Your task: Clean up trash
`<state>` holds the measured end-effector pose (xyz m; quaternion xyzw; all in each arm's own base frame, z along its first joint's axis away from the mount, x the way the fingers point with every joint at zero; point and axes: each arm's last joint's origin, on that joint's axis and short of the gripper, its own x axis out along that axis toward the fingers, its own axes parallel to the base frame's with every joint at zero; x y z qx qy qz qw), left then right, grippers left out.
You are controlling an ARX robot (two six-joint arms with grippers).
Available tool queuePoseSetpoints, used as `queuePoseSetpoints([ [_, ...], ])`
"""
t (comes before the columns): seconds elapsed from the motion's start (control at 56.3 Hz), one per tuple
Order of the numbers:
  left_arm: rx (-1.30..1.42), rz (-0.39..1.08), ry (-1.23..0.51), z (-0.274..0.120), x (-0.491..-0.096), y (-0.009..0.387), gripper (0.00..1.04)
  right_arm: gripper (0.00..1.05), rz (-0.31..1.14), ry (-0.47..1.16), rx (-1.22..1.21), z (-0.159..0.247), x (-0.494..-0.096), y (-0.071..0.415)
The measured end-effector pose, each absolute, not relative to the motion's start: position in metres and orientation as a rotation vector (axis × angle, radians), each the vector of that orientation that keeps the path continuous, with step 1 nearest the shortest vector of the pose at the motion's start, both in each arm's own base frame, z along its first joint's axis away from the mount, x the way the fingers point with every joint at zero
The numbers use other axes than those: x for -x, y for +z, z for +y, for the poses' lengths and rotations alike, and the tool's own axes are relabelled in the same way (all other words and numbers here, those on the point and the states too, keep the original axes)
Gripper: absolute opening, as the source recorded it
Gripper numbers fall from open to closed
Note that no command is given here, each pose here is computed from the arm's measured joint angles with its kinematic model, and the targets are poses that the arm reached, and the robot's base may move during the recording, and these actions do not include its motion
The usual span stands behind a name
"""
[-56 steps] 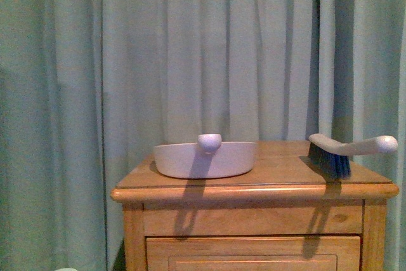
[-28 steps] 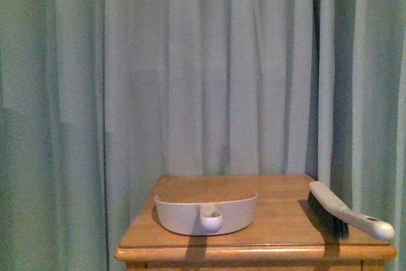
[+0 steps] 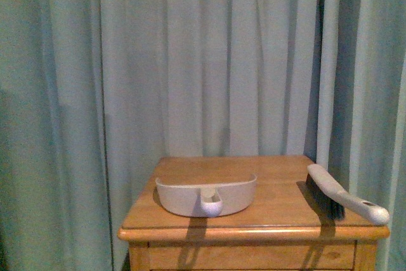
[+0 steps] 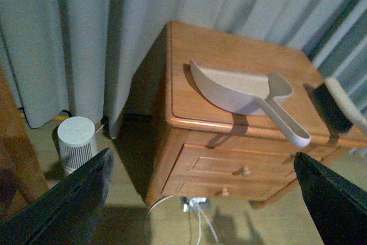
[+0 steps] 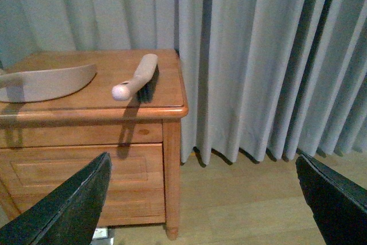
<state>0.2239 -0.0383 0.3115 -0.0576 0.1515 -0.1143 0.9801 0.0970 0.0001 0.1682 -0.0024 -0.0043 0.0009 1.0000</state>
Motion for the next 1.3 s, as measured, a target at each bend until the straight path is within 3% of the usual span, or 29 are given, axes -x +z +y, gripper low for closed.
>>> queuePoseSetpoints([
  [0.195, -0.094, 0.399, -0.323, -0.114, -0.268, 0.347, 0.97, 0.97, -0.009, 0.002, 0.004, 0.000, -0.097, 0.168],
  [0.515, -0.173, 0.528, -0.336, -0.210, -0.326, 0.312, 0.97, 0.97, -0.009, 0.002, 0.004, 0.000, -0.097, 0.168],
  [0.817, -0.156, 0.602, -0.212, -0.232, -0.378, 0.277, 0.97, 0.97, -0.008, 0.002, 0.004, 0.000, -0.097, 0.168],
  [1.297, -0.188, 0.677, -0.154, -0.246, -0.413, 0.235, 0.97, 0.97, -0.008, 0.002, 0.004, 0.000, -0.097, 0.168],
])
